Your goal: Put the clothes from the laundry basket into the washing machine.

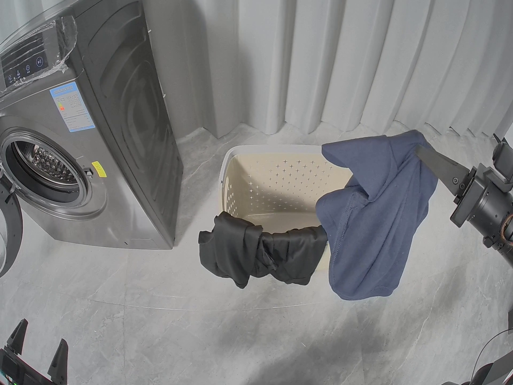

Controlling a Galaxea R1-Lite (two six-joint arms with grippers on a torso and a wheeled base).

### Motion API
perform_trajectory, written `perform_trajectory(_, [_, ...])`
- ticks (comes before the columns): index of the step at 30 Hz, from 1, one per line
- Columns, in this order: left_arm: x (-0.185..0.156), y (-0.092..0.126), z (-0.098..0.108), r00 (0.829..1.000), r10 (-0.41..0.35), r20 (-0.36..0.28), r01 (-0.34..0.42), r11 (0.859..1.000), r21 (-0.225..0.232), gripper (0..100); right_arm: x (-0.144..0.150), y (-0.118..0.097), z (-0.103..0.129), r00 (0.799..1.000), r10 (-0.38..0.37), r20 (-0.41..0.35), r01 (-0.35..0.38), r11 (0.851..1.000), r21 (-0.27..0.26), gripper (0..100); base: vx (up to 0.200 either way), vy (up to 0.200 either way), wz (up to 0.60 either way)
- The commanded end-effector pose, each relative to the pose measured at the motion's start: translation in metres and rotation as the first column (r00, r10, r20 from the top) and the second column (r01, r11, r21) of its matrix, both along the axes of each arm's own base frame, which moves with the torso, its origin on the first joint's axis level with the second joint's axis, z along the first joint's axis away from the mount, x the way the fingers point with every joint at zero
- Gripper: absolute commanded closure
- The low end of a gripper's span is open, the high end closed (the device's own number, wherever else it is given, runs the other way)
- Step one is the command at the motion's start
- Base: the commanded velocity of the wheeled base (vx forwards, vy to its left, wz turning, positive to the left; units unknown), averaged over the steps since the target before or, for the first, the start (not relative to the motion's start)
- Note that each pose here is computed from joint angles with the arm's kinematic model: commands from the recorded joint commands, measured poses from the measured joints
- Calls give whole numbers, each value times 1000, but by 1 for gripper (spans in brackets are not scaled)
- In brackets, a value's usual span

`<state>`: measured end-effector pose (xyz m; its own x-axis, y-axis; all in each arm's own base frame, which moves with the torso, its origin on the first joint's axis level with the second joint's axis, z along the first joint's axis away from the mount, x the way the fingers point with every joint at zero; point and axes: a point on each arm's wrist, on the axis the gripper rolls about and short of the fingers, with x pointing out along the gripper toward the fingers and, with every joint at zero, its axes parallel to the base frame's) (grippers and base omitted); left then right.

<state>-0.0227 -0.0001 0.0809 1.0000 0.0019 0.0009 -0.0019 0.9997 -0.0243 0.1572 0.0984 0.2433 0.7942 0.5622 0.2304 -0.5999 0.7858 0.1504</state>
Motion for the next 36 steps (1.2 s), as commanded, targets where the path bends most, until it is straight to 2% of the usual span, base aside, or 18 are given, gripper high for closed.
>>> perform_trajectory(1, [0, 0, -5, 1000, 1, -4, -1, 1000, 0, 0, 0, 0, 0, 1000, 3, -1, -3, 1000, 1, 100, 0, 200, 0])
perform_trajectory(5, [0, 0, -5, 1000, 1, -4, -1, 1000, 0, 0, 1, 1, 0, 1000, 2, -1, -2, 1000, -1, 100, 0, 200, 0])
perform_trajectory(14, [0, 0, -5, 1000, 0, -4, 0, 1000, 1, 0, 1, 1, -1, 1000, 4, -4, -4, 1000, -2, 100, 0, 0, 0])
perform_trajectory(32, [0, 0, -5, 1000, 1, -4, -1, 1000, 0, 0, 1, 0, -5, 1000, 0, -23, 0, 1000, -10, 100, -200, 0, 0])
perform_trajectory(36, [0, 0, -5, 1000, 0, -4, 0, 1000, 1, 0, 0, 0, -9, 999, 2, -37, -3, 1000, -21, 100, 0, 0, 0])
